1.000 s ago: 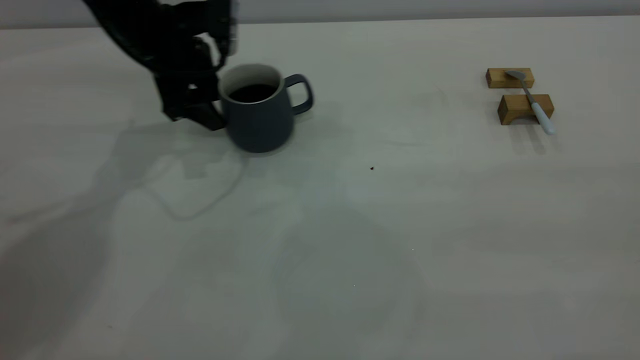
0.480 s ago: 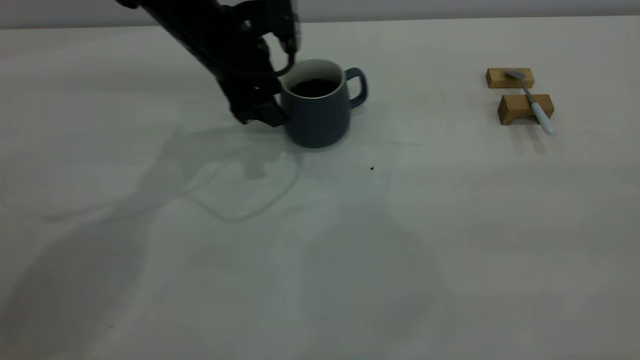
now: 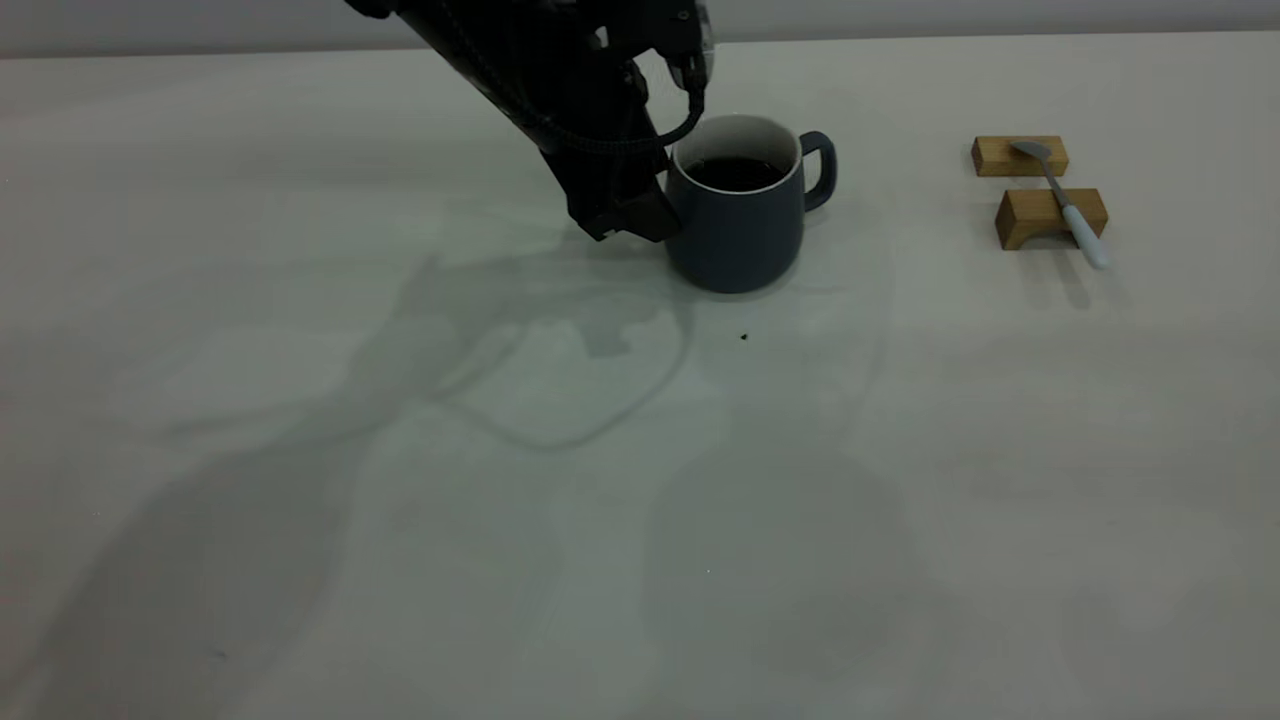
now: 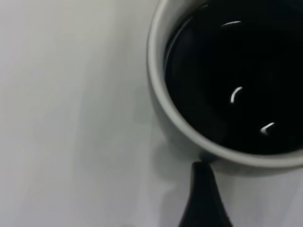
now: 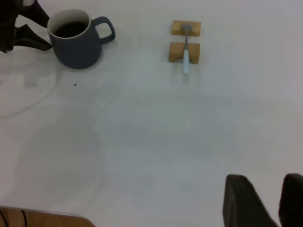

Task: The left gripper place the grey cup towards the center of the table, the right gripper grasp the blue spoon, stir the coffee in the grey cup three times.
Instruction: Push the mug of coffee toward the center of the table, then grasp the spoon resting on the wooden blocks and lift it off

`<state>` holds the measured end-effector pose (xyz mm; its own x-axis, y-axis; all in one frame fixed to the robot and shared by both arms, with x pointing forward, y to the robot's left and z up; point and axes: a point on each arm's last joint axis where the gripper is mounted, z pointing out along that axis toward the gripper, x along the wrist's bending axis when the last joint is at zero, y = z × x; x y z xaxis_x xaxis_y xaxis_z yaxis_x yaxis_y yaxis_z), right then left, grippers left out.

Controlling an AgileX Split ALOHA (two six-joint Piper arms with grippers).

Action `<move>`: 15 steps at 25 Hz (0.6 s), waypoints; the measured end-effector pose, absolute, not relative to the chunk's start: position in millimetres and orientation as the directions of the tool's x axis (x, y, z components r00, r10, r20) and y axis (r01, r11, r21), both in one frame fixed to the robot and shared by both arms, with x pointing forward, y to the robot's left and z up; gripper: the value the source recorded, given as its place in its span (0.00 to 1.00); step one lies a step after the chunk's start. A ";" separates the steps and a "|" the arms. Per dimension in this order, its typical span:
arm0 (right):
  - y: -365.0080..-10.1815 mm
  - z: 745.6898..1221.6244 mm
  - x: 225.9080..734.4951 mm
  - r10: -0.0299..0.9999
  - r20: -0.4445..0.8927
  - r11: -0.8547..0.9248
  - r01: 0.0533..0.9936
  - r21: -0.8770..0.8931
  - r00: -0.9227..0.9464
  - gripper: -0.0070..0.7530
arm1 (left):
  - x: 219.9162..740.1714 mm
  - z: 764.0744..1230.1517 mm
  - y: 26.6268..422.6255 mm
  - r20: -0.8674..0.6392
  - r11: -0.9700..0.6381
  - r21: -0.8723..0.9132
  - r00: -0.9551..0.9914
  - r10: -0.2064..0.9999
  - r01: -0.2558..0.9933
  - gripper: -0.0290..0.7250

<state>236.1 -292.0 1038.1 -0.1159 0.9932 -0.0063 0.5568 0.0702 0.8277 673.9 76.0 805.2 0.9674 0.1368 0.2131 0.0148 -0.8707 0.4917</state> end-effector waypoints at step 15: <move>-292.0 1038.1 236.1 0.993 -0.006 0.070 0.557 0.828 -0.116 0.32 | 665.6 935.3 152.4 -0.024 -0.835 0.301 0.879 0.477 0.461 0.81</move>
